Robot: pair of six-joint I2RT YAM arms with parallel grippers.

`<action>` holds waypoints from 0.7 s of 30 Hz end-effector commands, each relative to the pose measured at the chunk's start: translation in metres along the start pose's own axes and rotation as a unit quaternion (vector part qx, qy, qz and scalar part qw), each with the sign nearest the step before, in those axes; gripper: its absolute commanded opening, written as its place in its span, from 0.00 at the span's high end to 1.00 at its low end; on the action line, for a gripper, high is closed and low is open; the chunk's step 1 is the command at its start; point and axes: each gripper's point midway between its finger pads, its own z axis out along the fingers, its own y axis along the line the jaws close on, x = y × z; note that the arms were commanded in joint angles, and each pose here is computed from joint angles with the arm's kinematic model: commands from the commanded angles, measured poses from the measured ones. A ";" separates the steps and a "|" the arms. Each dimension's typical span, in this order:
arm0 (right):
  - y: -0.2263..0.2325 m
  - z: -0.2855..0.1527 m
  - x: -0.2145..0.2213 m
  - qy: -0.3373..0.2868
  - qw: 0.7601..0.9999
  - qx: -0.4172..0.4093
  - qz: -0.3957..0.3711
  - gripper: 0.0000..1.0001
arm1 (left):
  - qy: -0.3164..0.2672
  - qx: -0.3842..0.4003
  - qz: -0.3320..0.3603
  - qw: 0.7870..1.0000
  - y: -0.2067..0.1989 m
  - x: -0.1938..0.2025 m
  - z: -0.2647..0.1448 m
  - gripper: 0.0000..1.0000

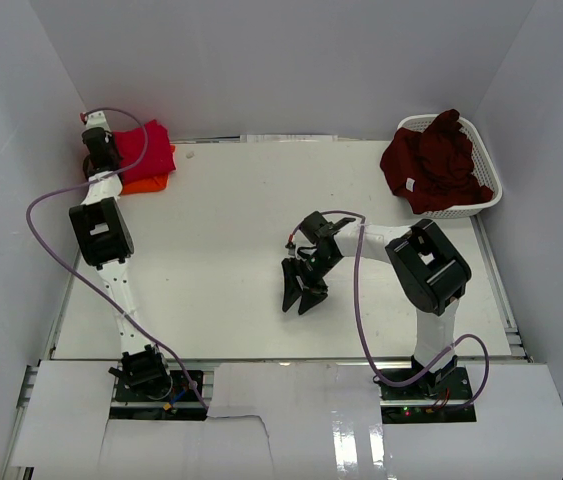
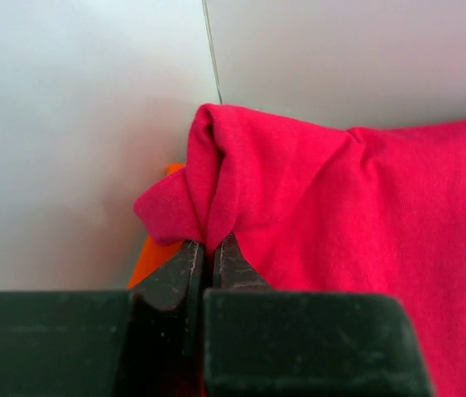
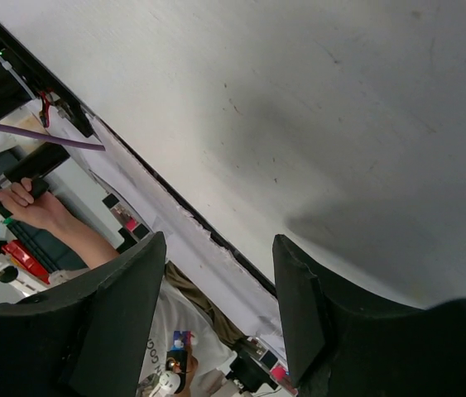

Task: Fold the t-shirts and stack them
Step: Put the neatly folded tshirt into the corner of the board with the left arm

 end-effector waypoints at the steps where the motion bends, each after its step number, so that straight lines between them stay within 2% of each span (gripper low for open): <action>1: 0.012 -0.002 -0.005 0.000 1.000 -0.018 -0.011 0.39 | -0.062 0.000 -0.024 0.998 0.003 -0.051 -0.003 0.88; 2: 0.013 -0.001 -0.004 0.000 1.000 -0.019 -0.010 0.39 | -0.069 0.000 -0.023 0.997 0.004 -0.058 -0.004 0.87; 5: 0.013 -0.002 -0.005 -0.002 1.000 -0.019 -0.013 0.39 | -0.084 0.000 -0.026 0.996 0.004 -0.070 -0.006 0.73; 6: 0.013 -0.002 -0.004 -0.001 1.000 -0.020 -0.013 0.39 | -0.084 0.000 -0.028 0.996 0.004 -0.071 -0.006 0.55; 8: 0.012 -0.002 -0.002 -0.001 1.000 -0.020 -0.013 0.39 | -0.087 -0.001 -0.029 0.996 0.005 -0.074 -0.008 0.41; 9: 0.012 -0.001 -0.002 -0.001 1.000 -0.020 -0.014 0.39 | -0.087 -0.002 -0.033 0.996 0.005 -0.074 -0.009 0.28; 13: 0.012 -0.001 0.000 0.000 1.000 -0.023 -0.016 0.39 | -0.102 -0.003 -0.041 0.994 0.006 -0.083 -0.013 0.06; 19: 0.014 -0.003 0.003 -0.003 0.999 -0.024 -0.022 0.39 | -0.147 0.034 -0.070 0.986 -0.004 -0.130 -0.028 0.03; 21: 0.015 -0.004 0.004 -0.006 0.999 -0.026 -0.024 0.39 | -0.148 0.050 -0.076 0.985 -0.009 -0.135 -0.034 0.03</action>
